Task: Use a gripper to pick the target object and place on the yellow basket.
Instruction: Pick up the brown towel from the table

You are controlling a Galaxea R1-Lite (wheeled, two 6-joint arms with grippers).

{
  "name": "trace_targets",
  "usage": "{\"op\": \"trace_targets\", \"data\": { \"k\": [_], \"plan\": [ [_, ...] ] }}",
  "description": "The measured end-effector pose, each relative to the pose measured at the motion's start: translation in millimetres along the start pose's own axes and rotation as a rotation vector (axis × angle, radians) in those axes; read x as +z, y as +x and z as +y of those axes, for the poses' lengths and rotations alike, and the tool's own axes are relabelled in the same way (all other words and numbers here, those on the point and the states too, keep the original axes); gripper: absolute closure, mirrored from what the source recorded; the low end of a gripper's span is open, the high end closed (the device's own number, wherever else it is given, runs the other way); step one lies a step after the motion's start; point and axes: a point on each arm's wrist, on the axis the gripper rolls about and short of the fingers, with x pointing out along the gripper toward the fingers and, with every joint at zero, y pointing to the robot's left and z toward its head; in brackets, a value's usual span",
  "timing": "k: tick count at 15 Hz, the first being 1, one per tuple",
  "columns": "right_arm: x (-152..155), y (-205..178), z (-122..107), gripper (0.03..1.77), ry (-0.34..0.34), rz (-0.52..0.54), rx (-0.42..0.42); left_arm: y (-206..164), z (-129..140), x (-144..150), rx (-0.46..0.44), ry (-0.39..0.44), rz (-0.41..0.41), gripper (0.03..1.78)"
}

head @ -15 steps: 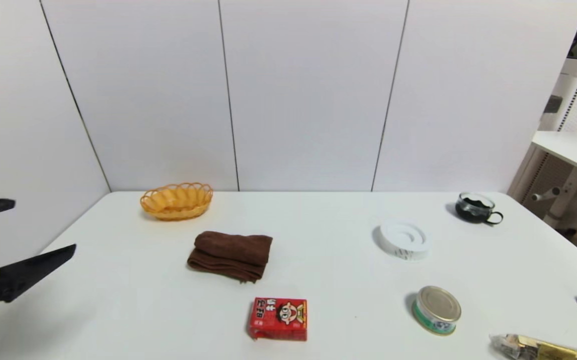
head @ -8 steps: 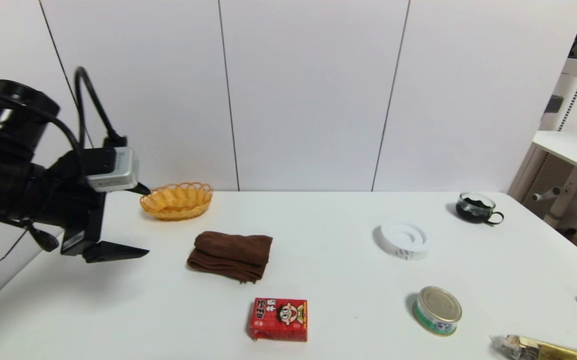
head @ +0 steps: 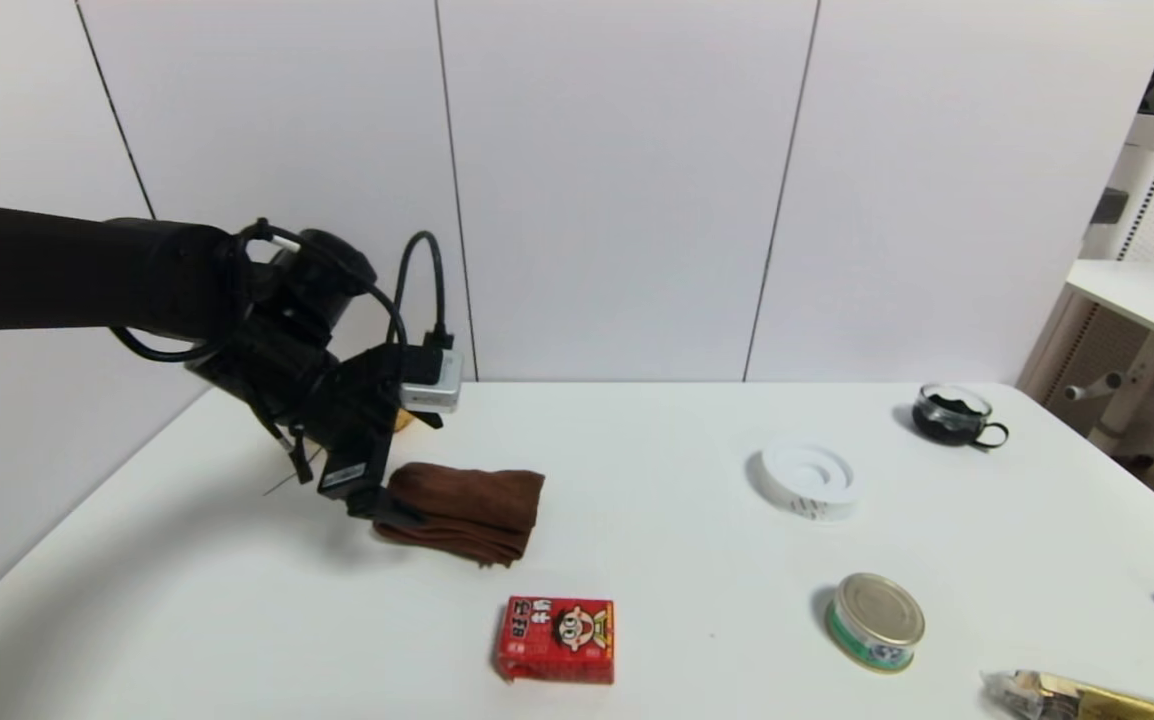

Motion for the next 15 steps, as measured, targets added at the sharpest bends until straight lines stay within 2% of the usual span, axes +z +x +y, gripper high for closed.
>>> {"op": "trace_targets", "data": {
  "k": [3,10,15],
  "plan": [
    [0,0,0,0.11,0.0,0.0,0.0,24,8,2,-0.015,-0.003,0.058,0.12],
    [0,0,0,0.11,0.0,0.0,0.0,72,12,-4,-0.102,-0.045,0.091,0.12],
    [0,0,0,0.11,0.0,0.0,0.0,90,11,-10,-0.131,-0.062,0.121,0.12]
  ]
}}
